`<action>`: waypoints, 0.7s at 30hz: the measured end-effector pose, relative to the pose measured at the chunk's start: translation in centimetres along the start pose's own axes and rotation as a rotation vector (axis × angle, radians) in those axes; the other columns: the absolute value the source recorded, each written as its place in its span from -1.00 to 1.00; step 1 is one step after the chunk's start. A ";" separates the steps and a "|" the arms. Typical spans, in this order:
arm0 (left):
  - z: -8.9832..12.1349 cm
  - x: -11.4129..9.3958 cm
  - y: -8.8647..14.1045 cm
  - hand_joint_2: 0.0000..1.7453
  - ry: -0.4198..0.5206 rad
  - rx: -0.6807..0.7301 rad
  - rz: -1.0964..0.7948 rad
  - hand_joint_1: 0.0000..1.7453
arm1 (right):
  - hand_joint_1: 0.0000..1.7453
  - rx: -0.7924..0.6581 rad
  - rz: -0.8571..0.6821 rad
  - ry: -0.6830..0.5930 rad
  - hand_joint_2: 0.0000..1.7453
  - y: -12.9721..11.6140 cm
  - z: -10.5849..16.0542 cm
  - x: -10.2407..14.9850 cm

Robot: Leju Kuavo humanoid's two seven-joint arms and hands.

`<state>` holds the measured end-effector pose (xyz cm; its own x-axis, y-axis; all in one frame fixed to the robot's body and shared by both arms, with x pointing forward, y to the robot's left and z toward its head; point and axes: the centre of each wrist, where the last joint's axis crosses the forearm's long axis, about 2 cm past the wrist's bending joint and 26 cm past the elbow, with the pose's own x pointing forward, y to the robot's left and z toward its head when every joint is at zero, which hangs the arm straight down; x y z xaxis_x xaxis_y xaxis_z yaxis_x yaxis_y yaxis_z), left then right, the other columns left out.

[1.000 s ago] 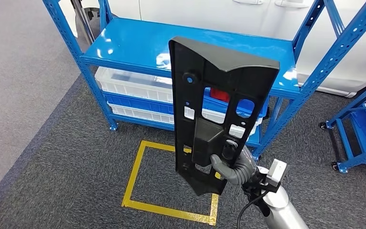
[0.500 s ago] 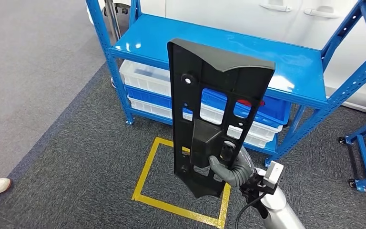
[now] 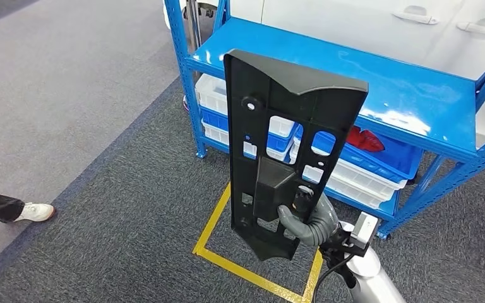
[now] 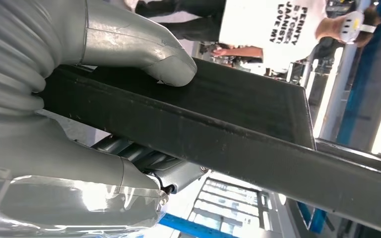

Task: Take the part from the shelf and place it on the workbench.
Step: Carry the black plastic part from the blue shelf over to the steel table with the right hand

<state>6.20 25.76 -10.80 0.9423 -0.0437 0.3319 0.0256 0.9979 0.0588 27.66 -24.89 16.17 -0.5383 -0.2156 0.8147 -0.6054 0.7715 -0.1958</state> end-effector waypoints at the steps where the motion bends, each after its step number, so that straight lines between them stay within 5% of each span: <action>1: 0.0 0.0 0.0 1.00 -0.001 0.000 0.000 -1.00 | 0.62 -0.002 -0.001 -0.001 1.00 0.1 0.0 0.0; 21: 0.0 -0.2 0.0 1.00 0.008 0.006 0.006 -1.00 | 0.62 -0.015 0.007 -0.003 1.00 0.5 0.8 0.7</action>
<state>6.03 25.77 -10.83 0.9450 -0.0372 0.3251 0.0179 0.9979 0.0624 26.50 -25.16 16.25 -0.5444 -0.2120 0.8116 -0.5930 0.7816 -0.1936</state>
